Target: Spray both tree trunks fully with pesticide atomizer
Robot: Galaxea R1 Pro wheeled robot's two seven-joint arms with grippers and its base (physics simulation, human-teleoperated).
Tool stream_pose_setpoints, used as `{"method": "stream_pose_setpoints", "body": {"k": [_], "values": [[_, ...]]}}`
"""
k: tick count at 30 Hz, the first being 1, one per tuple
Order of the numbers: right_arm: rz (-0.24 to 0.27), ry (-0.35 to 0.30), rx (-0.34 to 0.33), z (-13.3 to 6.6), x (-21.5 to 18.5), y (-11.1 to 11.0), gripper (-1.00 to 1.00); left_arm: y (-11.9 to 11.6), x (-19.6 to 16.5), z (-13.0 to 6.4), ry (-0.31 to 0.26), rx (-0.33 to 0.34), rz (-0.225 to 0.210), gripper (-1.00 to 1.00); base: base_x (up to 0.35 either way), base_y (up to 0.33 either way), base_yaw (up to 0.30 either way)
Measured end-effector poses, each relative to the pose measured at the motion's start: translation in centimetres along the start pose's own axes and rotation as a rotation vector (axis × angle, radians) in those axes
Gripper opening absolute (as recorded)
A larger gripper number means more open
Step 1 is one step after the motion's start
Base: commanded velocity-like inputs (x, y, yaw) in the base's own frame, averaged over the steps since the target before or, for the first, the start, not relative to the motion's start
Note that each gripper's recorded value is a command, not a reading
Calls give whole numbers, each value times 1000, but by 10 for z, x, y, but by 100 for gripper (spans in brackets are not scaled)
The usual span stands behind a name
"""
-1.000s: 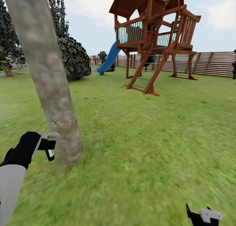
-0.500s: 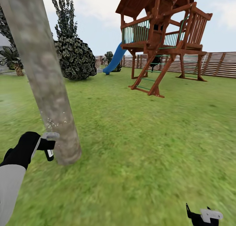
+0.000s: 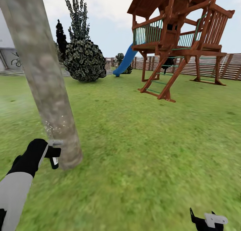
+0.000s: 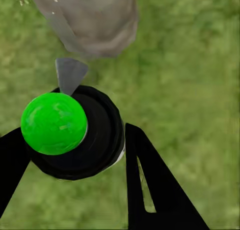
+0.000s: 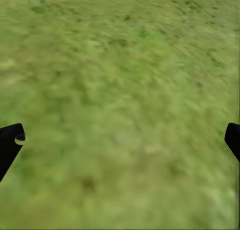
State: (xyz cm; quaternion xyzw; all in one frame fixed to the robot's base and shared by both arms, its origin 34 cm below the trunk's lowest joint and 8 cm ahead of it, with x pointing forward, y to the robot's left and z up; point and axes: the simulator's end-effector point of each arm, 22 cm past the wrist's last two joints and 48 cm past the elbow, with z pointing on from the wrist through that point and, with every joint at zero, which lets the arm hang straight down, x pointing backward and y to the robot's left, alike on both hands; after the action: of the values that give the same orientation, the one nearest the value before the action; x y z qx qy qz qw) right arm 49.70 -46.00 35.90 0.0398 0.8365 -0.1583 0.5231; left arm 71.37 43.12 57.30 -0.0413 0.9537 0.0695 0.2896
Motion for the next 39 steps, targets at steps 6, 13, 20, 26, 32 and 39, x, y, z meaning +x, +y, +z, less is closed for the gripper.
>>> {"method": "stream_pose_setpoints", "body": {"k": [6,13,20,26,32,39], "values": [[-1,0,-1,0,0,0,100,27,21,6,27,-29,-52,-100,160,-257,0],[0,0,0,0,0,0,100,30,51,16,69,-22,-74,-100,133,-175,138],[1,0,1,0,0,0,100,51,85,26,143,-59,-75,-100,4,-4,182],[1,-1,1,0,0,0,100,25,89,41,113,-10,-62,-100,4,0,2],[1,0,0,0,0,0,100,67,91,37,116,-99,-61,-100,268,2,88],[-1,0,-1,0,0,0,100,49,109,52,138,-83,-55,-100,126,20,253]]}}
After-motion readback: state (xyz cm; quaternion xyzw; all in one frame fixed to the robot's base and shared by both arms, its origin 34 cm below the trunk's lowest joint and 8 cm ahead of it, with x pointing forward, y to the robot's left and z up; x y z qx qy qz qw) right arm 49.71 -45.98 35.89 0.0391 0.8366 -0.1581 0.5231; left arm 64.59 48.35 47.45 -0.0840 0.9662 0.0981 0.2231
